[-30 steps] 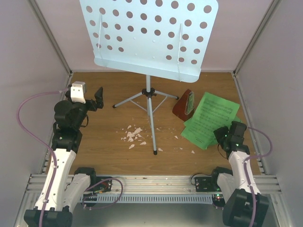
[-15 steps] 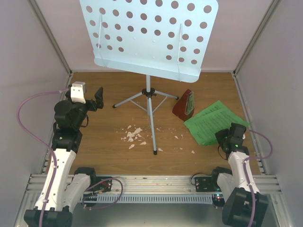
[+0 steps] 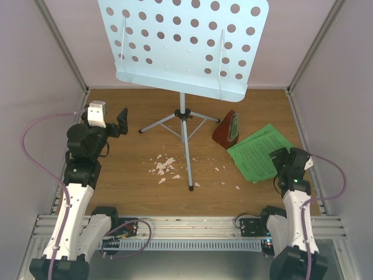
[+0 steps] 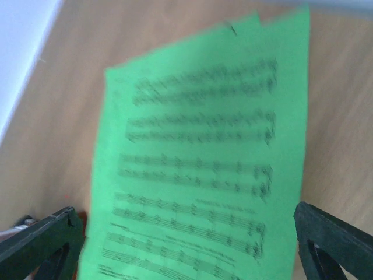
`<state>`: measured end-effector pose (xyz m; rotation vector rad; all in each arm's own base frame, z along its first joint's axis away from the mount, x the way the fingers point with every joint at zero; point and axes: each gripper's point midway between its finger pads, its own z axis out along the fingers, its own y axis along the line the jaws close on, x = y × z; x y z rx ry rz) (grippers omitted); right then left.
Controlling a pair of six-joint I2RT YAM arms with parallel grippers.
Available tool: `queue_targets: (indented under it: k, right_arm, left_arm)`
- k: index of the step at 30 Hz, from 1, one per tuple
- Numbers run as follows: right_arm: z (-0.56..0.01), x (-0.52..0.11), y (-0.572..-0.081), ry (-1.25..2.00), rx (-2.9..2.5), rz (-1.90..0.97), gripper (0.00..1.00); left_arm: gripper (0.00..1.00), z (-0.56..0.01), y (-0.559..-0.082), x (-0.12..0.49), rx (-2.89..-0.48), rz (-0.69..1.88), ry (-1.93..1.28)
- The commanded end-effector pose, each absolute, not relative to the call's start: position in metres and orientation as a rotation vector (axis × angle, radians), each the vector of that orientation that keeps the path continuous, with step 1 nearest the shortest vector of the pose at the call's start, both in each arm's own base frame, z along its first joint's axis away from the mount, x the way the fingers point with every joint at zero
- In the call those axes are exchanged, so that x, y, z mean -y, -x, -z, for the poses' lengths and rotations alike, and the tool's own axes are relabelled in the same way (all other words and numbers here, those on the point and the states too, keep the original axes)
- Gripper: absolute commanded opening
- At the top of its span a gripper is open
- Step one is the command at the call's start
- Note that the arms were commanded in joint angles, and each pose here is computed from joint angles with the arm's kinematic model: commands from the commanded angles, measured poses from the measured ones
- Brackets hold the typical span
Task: Pack up the instrument practice props
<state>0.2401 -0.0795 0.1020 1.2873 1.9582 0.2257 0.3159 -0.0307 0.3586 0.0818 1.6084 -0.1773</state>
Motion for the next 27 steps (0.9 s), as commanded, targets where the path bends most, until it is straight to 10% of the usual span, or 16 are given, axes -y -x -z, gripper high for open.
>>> queue_targets:
  k: [1,10,27]
  right_arm:
    - [-0.171,0.096,-0.25,-1.145,-1.824,-0.147,1.0]
    - [-0.238,-0.008,-0.301,-0.541,-1.859,-0.764,1.0]
    - [-0.287,-0.205,-0.316,-0.186,-1.918,-1.392,0.99]
  left_arm:
    - [0.99,-0.359,-0.316,0.036,-1.591,0.205,-0.113]
    - [0.76,-0.333,-0.314,0.083,-1.674,0.523,-0.147]
    - [0.75,-0.268,-0.281,0.248,-1.87,1.041,-0.49]
